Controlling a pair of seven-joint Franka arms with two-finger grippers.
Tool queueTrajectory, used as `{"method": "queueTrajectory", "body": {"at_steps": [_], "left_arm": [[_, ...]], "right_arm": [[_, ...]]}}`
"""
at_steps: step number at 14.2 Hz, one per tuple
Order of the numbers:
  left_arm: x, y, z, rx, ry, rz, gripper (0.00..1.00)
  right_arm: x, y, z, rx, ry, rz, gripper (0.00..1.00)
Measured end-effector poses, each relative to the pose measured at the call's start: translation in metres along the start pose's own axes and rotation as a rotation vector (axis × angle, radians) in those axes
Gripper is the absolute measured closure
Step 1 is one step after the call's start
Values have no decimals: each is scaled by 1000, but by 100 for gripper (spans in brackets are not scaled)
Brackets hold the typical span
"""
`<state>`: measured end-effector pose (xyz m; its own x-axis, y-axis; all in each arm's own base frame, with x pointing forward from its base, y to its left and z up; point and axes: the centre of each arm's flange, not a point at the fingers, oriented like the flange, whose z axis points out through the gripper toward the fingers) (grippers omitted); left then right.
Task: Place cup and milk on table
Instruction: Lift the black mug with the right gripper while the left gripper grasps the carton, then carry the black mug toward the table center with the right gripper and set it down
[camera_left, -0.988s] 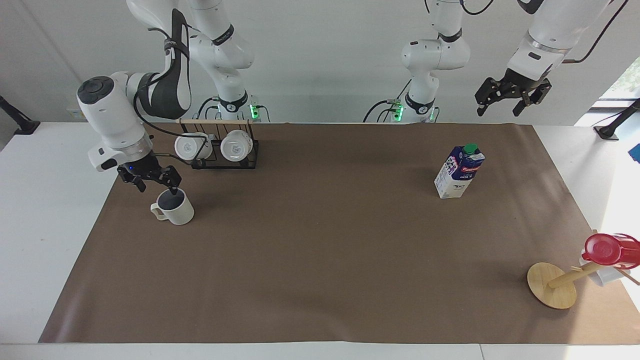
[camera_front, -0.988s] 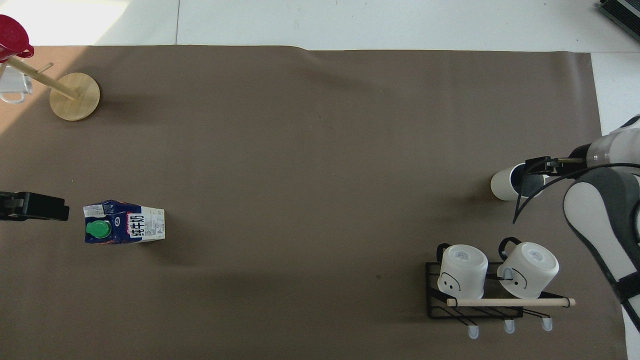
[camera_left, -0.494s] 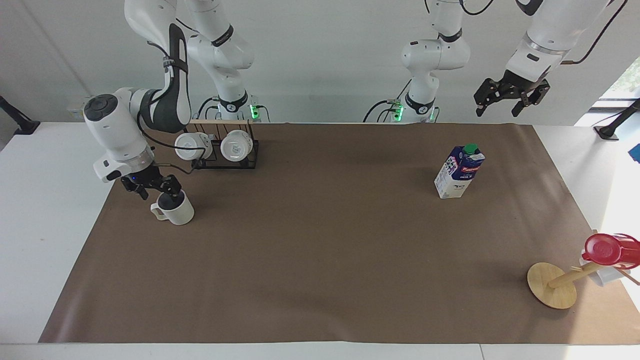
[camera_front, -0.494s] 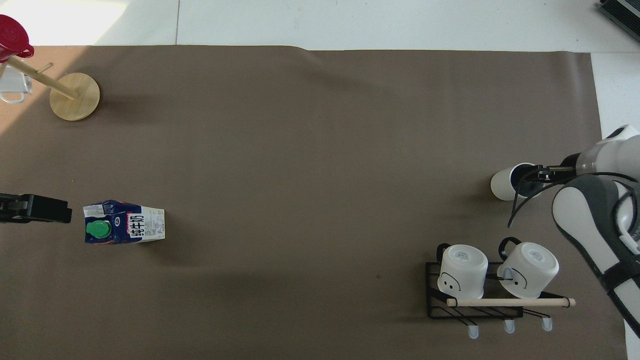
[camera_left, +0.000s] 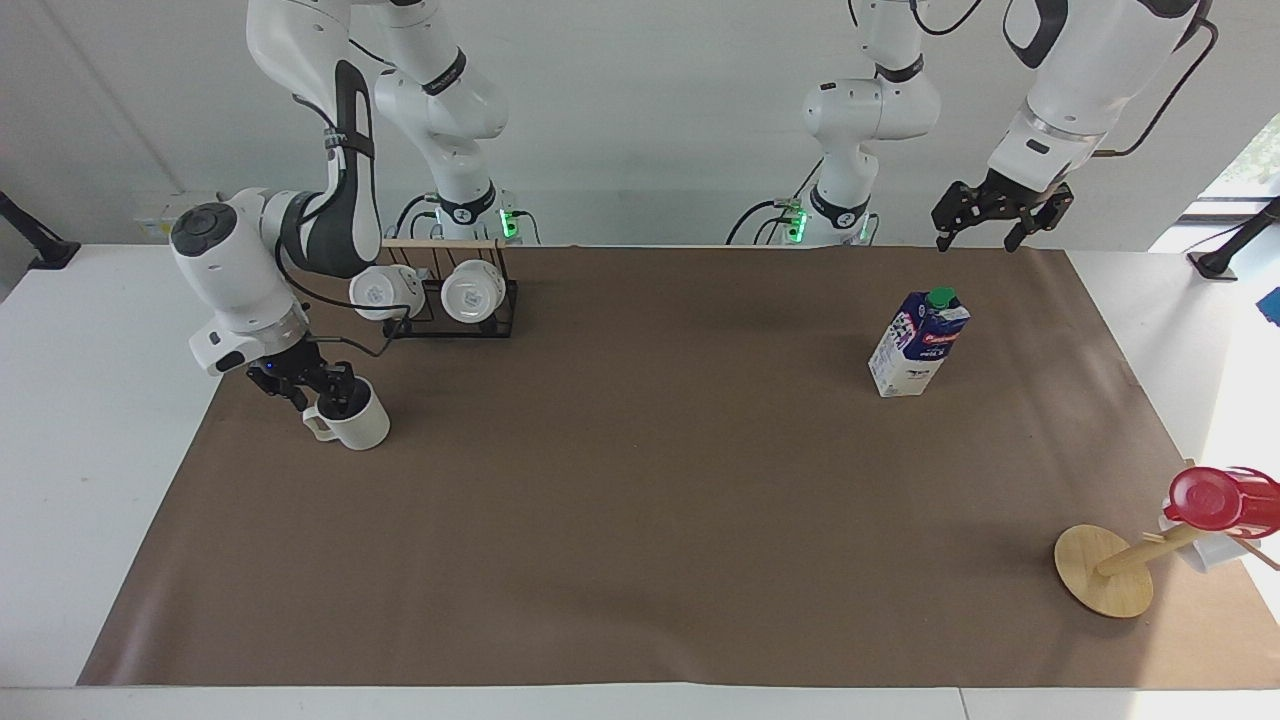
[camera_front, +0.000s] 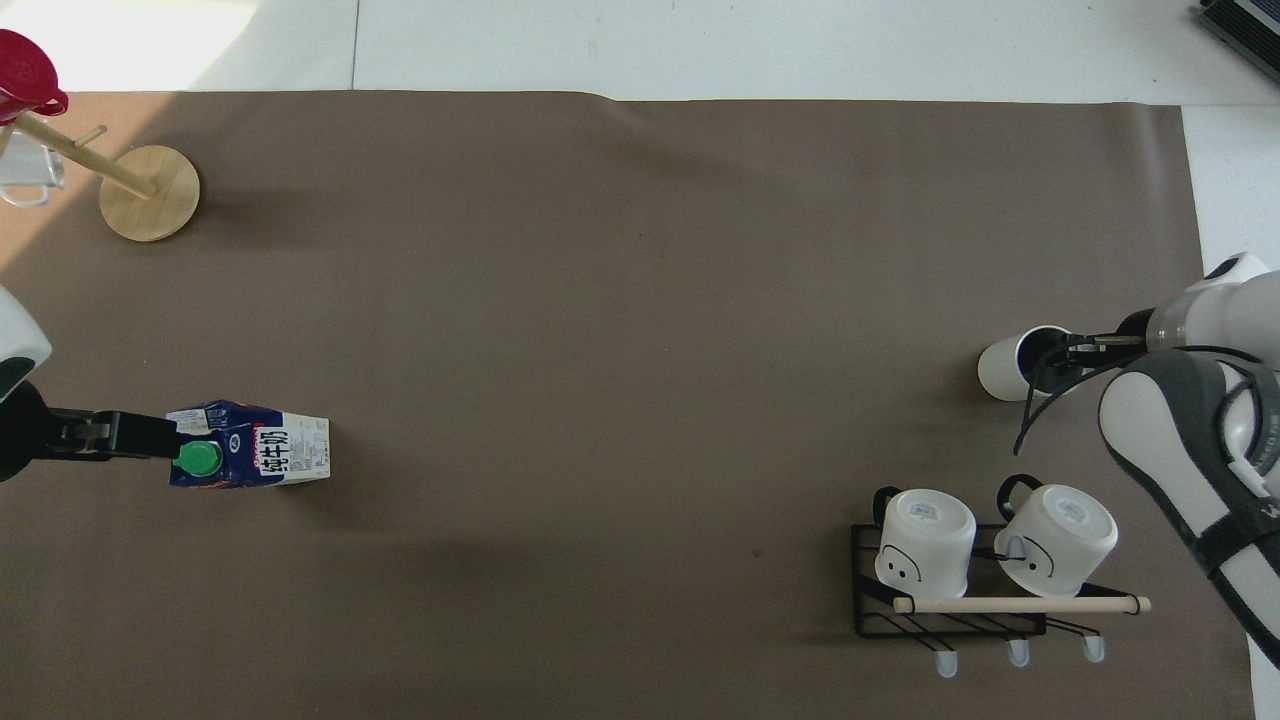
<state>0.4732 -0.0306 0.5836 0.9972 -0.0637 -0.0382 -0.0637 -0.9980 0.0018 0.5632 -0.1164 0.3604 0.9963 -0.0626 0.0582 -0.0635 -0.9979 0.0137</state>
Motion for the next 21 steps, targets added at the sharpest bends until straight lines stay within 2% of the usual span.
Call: {"method": "queueTrajectory", "body": {"at_steps": [4, 10, 13, 17, 21], "left_arm": [[6, 1, 42, 1, 30, 2, 0], [6, 2, 72, 2, 45, 5, 0], [5, 2, 83, 2, 41, 5, 0], [5, 1, 95, 2, 55, 3, 0], [5, 1, 116, 2, 77, 3, 0]], "right_arm": [[-1, 0, 1, 2, -4, 0, 95], [1, -1, -5, 2, -2, 18, 96], [20, -20, -34, 1, 62, 66, 96], [39, -102, -67, 26, 114, 120, 96], [35, -196, -74, 59, 112, 200, 96]]}}
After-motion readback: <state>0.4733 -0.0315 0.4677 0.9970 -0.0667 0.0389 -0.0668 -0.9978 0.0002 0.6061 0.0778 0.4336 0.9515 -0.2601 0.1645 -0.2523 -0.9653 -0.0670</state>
